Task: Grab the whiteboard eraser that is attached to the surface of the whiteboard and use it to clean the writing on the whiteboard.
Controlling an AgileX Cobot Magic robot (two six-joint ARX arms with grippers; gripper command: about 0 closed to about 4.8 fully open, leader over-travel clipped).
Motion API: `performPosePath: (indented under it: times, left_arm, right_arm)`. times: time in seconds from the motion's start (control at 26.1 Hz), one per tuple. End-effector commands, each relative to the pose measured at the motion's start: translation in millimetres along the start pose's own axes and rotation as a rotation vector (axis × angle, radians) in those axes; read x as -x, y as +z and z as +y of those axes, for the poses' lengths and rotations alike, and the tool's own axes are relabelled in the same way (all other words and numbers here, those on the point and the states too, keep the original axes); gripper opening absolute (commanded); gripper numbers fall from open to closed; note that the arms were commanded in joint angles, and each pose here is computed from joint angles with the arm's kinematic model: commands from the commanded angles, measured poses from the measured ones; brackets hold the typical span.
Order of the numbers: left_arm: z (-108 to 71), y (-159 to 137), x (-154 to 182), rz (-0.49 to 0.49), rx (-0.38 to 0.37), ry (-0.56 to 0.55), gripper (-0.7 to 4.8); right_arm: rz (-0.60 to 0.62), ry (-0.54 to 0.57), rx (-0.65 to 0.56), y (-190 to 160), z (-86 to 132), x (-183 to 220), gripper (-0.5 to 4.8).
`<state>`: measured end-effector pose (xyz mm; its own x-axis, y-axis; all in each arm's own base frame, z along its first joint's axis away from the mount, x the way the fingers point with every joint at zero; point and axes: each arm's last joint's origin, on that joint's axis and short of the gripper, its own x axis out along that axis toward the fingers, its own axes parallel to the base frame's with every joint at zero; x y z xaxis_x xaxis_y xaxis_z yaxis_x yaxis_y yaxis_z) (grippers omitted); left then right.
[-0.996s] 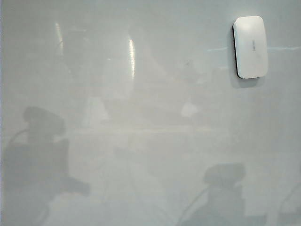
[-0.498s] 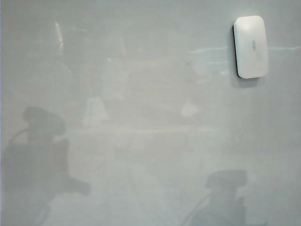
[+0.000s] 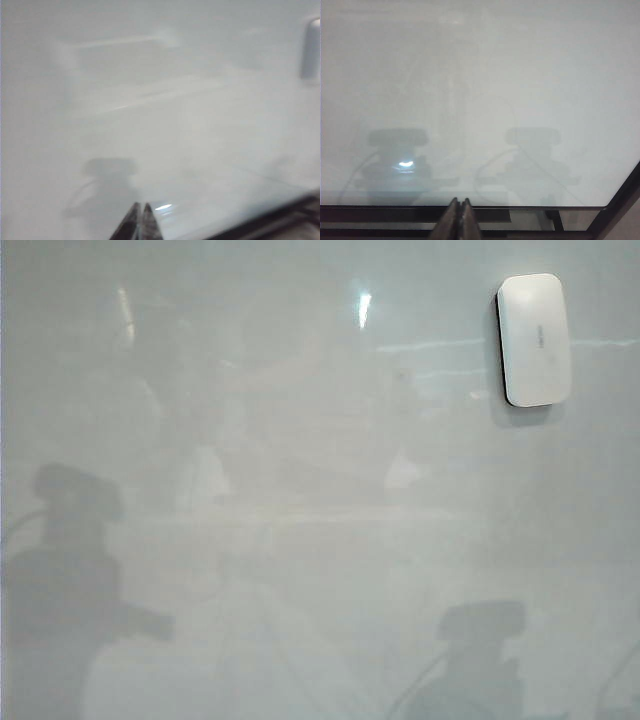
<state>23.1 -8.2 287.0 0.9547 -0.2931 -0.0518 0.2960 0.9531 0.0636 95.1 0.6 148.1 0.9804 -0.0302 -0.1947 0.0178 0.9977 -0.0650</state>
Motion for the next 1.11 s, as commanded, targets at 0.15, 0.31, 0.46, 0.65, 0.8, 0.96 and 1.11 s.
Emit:
performPosePath:
  times: [0.15,0.31,0.46,0.65,0.8,0.96,1.11]
  left_arm:
    - [11.9,-21,-28,-0.077,-0.073,0.17,-0.05]
    - [16.2,-43,-44,-0.1,-0.065,0.18,-0.05]
    - [18.3,-66,-56,-0.085,-0.029,0.178,-0.05]
    - [18.9,-90,-64,-0.018,0.061,0.17,-0.05]
    - [19.1,-106,-69,0.028,0.105,0.169,-0.05]
    - [19.6,-120,-72,0.067,0.111,0.186,-0.05]
    - [19.9,-135,-75,0.119,0.123,0.204,-0.05]
  right_arm:
    - [-0.008,-0.004,0.001,2,0,1,-0.01]
    - [-0.008,-0.003,0.0,2,0,1,-0.01]
    - [-0.007,-0.004,0.001,2,0,1,-0.01]
    - [-0.008,-0.004,0.001,2,0,1,-0.01]
    - [-0.008,-0.004,0.001,2,0,1,-0.01]
    - [-0.007,-0.004,0.001,2,0,1,-0.01]
    - [-0.008,-0.004,0.0,2,0,1,-0.01]
